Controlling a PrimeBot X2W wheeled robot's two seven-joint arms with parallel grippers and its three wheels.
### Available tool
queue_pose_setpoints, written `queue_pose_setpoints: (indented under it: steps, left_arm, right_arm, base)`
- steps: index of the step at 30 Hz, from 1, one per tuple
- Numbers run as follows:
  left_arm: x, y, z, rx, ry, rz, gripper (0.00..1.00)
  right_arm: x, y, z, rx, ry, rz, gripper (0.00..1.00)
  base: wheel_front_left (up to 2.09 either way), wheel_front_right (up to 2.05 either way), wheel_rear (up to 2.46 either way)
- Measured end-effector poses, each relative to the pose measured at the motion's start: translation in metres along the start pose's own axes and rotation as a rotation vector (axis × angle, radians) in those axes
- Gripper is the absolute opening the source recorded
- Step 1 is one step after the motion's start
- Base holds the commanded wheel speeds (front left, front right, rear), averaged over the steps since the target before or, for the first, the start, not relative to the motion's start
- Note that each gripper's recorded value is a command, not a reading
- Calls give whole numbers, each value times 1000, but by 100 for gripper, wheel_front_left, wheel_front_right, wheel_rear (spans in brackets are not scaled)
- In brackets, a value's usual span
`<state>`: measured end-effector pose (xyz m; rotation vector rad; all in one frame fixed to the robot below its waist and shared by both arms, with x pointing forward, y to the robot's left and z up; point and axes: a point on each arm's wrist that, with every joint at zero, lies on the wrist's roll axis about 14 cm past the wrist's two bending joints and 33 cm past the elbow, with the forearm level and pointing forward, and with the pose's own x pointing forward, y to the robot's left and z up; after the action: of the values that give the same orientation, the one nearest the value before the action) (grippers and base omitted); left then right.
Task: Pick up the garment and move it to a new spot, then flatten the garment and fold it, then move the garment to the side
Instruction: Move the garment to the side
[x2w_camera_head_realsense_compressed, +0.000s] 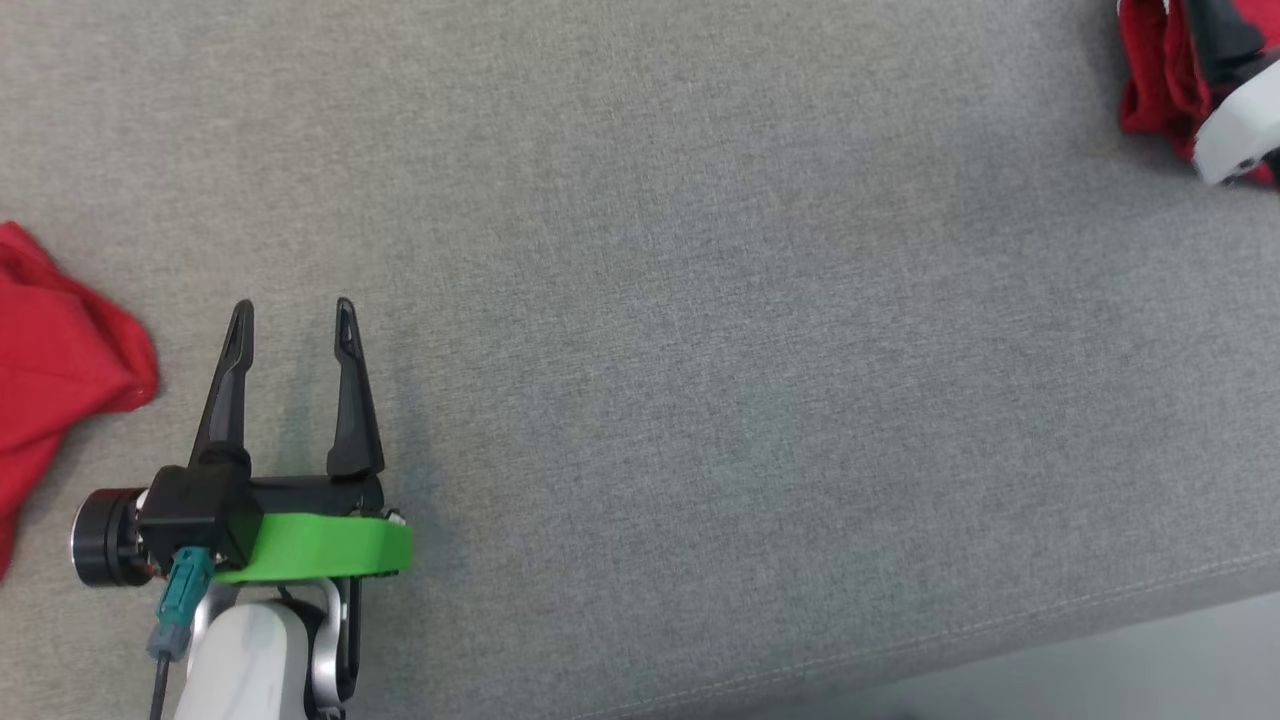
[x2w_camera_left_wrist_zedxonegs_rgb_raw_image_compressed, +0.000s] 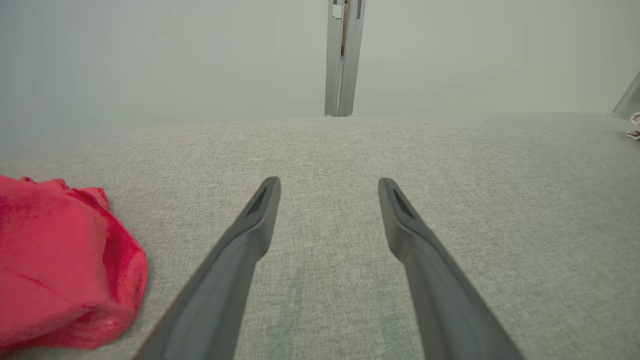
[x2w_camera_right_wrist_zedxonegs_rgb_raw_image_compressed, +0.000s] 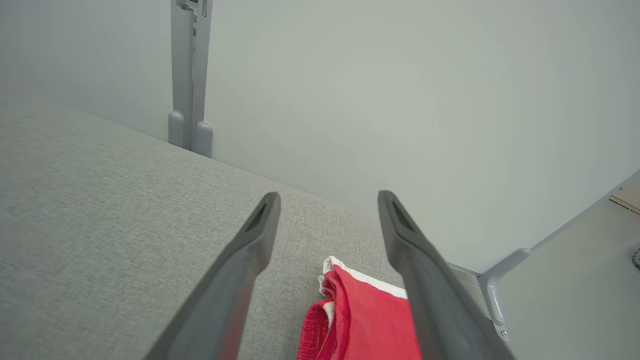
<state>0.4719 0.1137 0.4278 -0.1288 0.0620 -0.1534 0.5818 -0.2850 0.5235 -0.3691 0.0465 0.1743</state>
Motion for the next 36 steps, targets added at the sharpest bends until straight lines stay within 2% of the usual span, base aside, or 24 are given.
queue_pose_setpoints:
  steps: [9,20,36]
  left_arm:
    - [-38,22,35,15,-53,78,100]
    - [-77,40,63,25,-109,136,100]
    - [-106,45,76,22,-138,147,100]
  right_arm:
    - [-33,59,36,142,-142,57,100]
    - [-91,114,38,308,-176,73,100]
    - [-161,123,36,404,-202,-33,100]
  base:
    - [0,0,0]
    - [0,0,0]
    - [0,0,0]
